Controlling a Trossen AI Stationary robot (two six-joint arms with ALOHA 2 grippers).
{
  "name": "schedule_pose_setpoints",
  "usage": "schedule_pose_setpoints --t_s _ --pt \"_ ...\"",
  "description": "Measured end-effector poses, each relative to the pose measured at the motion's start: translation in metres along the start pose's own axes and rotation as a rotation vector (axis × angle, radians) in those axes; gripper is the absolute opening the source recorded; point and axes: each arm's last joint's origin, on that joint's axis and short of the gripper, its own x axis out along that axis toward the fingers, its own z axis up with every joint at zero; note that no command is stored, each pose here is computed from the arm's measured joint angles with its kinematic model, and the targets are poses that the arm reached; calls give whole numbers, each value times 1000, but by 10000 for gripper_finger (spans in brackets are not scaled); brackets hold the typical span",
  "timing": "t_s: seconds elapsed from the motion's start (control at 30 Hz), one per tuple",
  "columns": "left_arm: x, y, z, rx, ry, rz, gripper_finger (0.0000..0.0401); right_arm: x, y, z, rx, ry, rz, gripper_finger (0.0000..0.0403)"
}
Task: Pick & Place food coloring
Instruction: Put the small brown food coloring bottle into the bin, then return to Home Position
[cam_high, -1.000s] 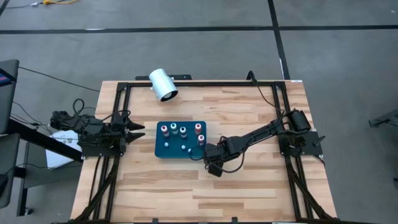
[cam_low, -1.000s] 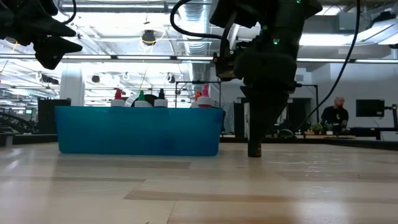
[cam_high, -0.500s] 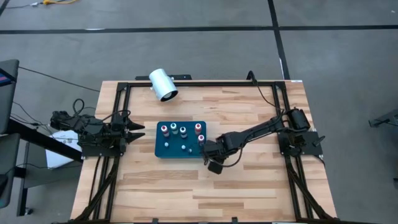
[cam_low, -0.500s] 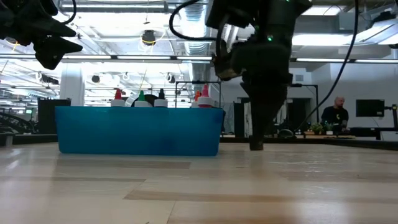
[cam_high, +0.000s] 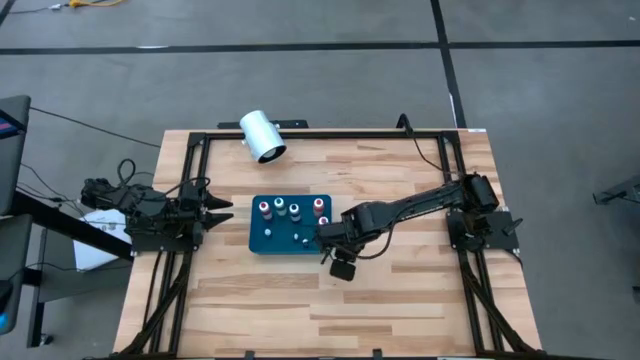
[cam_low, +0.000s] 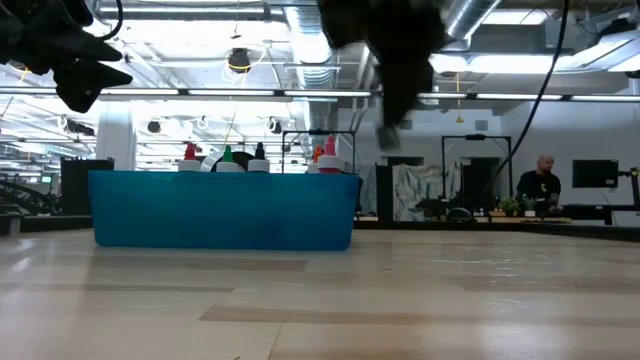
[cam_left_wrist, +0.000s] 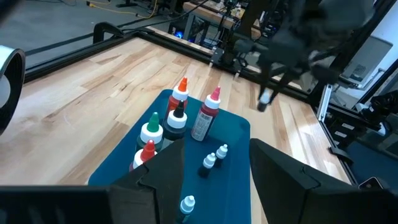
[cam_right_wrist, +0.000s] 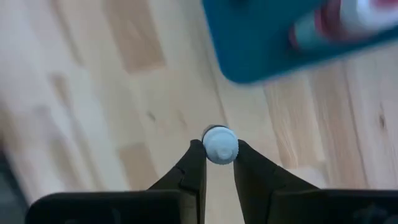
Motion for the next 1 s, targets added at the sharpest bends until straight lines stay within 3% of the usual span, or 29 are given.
schedule_pose_setpoints --t_s 0.1,0.23,0.47,0.7,1.0 --pt "0 0 0 0 0 0 171 -19 6 11 -6 -83 22 53" --pt "0 0 0 0 0 0 171 -33 7 18 -23 -167 -31 52" --pt "0 0 0 -17 2 -7 171 -35 -1 28 4 -223 -35 40" --pt "0 -1 0 -24 6 -20 171 -37 -1 38 13 -306 28 3" --pt "0 -1 2 -34 -9 -27 171 -38 -9 43 93 -326 36 1"
